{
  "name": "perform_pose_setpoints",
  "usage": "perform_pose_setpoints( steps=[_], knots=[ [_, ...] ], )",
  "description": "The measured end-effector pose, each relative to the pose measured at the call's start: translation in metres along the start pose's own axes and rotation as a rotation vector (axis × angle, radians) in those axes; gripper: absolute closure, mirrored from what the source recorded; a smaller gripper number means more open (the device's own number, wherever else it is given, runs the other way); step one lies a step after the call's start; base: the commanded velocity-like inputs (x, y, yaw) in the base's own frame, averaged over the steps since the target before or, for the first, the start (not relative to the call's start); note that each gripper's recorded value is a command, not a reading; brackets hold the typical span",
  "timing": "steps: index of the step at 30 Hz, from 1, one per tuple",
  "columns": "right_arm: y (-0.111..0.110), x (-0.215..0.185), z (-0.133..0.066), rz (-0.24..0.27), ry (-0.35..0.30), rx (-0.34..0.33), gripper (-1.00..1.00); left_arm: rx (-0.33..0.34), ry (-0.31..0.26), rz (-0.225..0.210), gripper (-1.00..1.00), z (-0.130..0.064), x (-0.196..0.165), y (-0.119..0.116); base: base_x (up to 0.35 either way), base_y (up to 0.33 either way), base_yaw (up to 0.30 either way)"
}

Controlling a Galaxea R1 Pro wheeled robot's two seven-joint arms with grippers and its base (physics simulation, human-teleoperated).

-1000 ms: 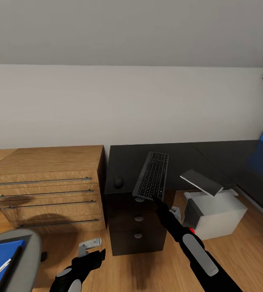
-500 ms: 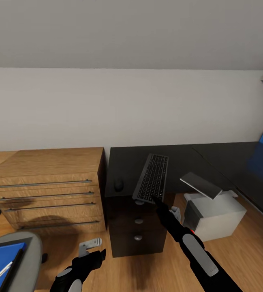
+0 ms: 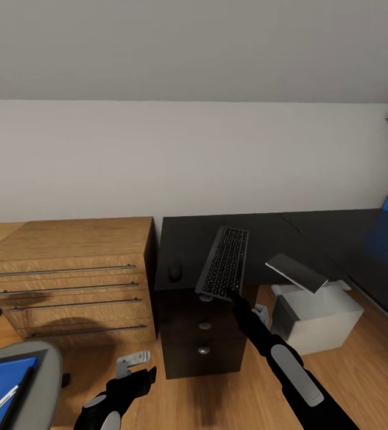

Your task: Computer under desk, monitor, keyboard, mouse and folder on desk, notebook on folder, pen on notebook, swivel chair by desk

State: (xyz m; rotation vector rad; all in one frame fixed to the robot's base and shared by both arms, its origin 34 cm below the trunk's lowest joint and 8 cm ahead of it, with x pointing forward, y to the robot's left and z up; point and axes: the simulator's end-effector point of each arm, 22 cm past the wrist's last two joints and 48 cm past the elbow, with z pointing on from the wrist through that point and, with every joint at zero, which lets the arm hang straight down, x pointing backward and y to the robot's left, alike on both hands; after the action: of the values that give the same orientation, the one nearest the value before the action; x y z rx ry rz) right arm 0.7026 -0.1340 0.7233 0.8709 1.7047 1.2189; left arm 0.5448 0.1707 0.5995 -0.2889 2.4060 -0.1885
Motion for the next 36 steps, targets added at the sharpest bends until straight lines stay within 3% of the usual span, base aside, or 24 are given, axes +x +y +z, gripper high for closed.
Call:
perform_pose_setpoints(
  steps=[13,14,28,36],
  knots=[
    [-0.001,0.001,0.0,0.001,0.001,0.004,-1.0,-0.001,0.015,0.011,-1.0,0.002,0.007,-0.002,0.063,0.0,0.0],
    [-0.001,0.001,0.0,0.001,0.002,0.005,1.0,-0.001,0.016,0.011,-1.0,0.002,0.008,-0.002,0.002,0.0,0.0],
    [0.001,0.0,0.0,0.0,-0.002,0.0,1.0,-0.014,0.046,0.016,-1.0,0.007,0.022,0.002,0.0,0.0,0.0],
    [0.033,-0.007,0.0,-0.01,-0.007,-0.036,1.0,-0.016,0.049,0.016,-1.0,-0.003,0.011,0.0,0.0,0.0,0.0]
  ],
)
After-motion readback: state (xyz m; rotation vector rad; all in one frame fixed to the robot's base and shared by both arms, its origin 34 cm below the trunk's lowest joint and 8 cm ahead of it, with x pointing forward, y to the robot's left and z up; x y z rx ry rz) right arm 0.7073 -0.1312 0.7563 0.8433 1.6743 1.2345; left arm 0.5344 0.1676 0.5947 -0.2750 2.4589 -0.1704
